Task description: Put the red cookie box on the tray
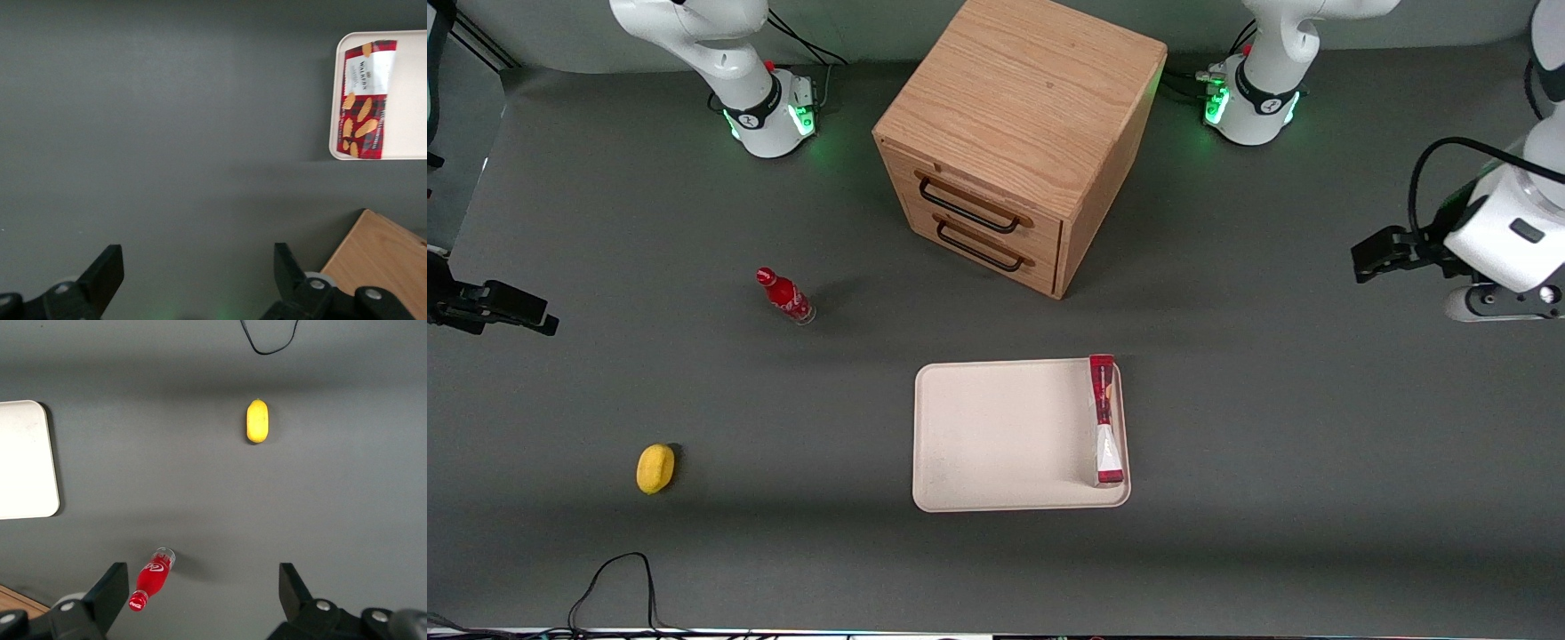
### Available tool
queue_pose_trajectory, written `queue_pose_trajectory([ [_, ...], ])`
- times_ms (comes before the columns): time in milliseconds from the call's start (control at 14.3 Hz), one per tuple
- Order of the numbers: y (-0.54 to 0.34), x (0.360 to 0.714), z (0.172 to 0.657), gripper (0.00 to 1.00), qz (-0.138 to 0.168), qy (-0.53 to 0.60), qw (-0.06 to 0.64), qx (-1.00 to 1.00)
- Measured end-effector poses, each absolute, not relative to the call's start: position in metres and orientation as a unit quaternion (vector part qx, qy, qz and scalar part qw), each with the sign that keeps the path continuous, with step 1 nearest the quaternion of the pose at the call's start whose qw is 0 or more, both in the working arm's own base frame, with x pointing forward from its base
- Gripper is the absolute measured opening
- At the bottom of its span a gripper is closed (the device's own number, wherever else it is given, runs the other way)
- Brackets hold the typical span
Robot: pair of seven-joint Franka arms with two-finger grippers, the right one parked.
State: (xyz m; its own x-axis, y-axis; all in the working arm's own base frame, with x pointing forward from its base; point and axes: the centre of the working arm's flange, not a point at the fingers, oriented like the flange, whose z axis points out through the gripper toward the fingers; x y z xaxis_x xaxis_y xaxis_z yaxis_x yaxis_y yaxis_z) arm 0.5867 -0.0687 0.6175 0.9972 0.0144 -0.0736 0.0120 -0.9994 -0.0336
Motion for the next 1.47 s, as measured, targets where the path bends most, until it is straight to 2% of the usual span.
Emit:
queue_pose_trajectory([
  [280,-0.03,0.592,0.603,1.0,0.042,0.005,0.014,-0.999],
  [769,0.016,0.593,0.583,1.0,0.011,0.016,0.012,-1.0],
  [1468,0.026,0.573,0.598,1.0,-0.006,0.017,-0.003,-1.0],
])
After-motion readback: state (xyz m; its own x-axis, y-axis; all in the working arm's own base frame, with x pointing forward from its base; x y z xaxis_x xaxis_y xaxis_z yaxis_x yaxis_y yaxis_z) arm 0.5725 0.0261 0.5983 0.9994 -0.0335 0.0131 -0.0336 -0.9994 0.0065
